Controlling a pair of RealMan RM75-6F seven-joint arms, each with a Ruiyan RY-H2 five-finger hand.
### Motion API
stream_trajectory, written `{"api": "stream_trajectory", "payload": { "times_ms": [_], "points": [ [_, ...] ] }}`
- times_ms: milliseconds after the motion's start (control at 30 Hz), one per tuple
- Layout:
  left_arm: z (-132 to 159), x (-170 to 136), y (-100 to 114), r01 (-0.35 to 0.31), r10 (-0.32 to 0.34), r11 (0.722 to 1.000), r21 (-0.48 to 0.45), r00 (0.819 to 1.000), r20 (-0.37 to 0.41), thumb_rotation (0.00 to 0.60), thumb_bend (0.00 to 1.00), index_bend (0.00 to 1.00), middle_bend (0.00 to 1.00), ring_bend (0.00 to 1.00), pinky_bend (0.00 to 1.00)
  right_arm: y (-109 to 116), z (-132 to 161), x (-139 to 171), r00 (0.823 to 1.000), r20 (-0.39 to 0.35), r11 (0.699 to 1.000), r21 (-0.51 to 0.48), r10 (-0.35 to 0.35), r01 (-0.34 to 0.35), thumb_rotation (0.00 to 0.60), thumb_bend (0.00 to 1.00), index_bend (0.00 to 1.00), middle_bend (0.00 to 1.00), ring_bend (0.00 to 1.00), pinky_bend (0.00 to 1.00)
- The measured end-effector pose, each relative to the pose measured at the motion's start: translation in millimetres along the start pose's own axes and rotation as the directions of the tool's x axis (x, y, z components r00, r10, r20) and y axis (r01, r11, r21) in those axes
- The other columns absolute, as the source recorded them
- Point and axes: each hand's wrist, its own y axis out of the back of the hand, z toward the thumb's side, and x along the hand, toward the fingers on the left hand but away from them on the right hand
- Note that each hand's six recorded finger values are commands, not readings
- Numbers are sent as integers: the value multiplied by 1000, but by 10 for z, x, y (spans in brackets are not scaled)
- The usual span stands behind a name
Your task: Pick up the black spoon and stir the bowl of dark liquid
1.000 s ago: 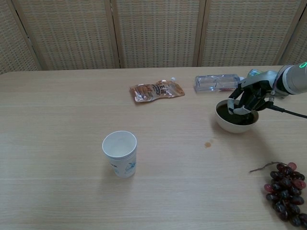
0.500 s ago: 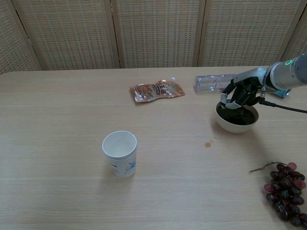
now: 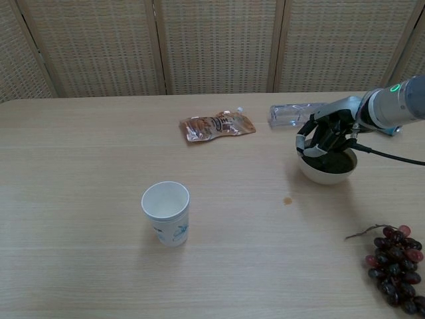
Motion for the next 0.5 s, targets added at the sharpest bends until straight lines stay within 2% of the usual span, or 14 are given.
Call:
{"api": "stream_trajectory", "payload": {
  "times_ms": [500],
  "points": [
    [10,-24,13,-9,9,1000,-9,1000,13,600,313,0,0,0,0,52,-5,217,999,-32,1000,-22,-23,22,600,718,649,949,978,1000]
  ]
}}
